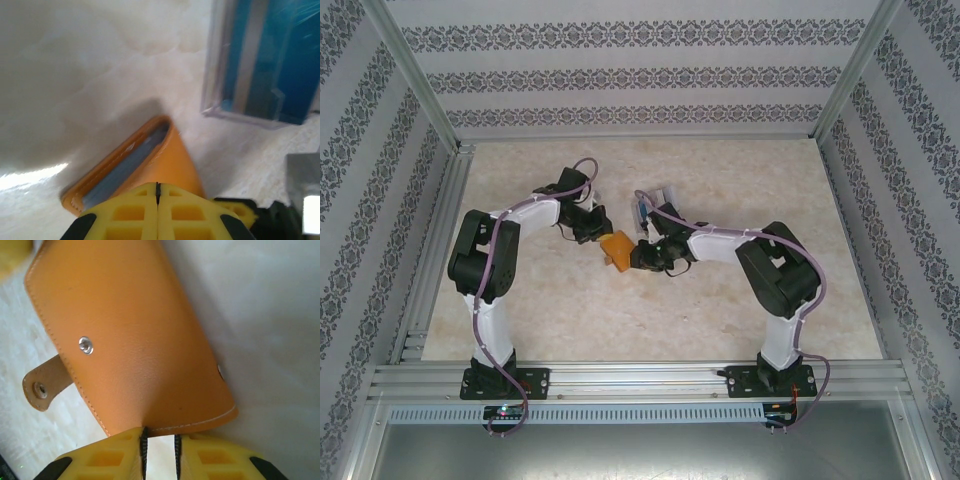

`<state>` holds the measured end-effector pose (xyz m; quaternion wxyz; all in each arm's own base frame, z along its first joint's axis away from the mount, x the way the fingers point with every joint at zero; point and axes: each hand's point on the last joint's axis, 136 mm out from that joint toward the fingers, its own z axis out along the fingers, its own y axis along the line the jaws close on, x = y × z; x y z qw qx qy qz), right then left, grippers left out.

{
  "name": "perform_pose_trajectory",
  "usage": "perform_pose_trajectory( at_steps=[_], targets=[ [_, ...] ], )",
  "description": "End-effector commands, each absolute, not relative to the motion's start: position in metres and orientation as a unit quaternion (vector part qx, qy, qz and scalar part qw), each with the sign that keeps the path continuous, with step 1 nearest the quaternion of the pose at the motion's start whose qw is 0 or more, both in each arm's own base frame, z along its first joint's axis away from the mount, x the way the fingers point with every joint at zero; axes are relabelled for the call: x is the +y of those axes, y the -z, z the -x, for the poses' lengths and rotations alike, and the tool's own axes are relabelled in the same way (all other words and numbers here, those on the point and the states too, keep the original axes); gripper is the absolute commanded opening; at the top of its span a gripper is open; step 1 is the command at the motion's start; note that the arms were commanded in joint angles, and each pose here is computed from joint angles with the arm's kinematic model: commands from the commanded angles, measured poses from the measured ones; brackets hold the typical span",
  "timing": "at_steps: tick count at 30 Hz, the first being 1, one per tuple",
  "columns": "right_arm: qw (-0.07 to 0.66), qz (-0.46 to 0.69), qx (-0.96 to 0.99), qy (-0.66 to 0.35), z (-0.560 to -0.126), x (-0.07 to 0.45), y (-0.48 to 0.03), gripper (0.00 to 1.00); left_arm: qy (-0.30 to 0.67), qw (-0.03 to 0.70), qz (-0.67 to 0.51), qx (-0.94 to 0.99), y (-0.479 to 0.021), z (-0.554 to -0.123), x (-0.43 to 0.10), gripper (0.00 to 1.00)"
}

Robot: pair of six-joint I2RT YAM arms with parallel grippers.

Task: Put the credit cards into the card holder
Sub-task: Rotate the card holder at the center of the table.

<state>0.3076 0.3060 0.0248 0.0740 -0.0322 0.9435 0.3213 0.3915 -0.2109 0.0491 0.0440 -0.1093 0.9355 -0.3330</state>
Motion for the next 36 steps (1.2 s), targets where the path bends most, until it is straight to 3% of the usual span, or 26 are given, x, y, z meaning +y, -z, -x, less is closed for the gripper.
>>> perform_pose_trajectory(
  at_steps=[1, 18, 25, 31, 36],
  targets=[
    [0.106, 0.049, 0.947, -0.298, -0.333, 0.305, -0.03, 0.25, 0.318, 0.04, 0.106, 0.941, -0.044, -0.376, -0.204, 0.06],
    [0.068, 0.132, 0.94, -0.309, -0.364, 0.368, -0.034, 0.26, 0.323, 0.05, 0.19, 0.926, -0.04, -0.316, -0.185, 0.06],
    [0.092, 0.147, 0.931, -0.32, -0.365, 0.366, -0.076, 0.28, 0.321, 0.058, 0.188, 0.926, -0.05, -0.321, -0.192, 0.08],
    [0.108, 0.15, 0.93, -0.318, -0.341, 0.345, -0.11, 0.31, 0.26, 0.1, 0.155, 0.948, -0.078, -0.341, -0.171, 0.09],
    [0.067, 0.159, 0.921, -0.349, -0.3, 0.348, -0.108, 0.32, 0.244, 0.099, 0.156, 0.952, -0.075, -0.357, -0.154, 0.06]
  ],
)
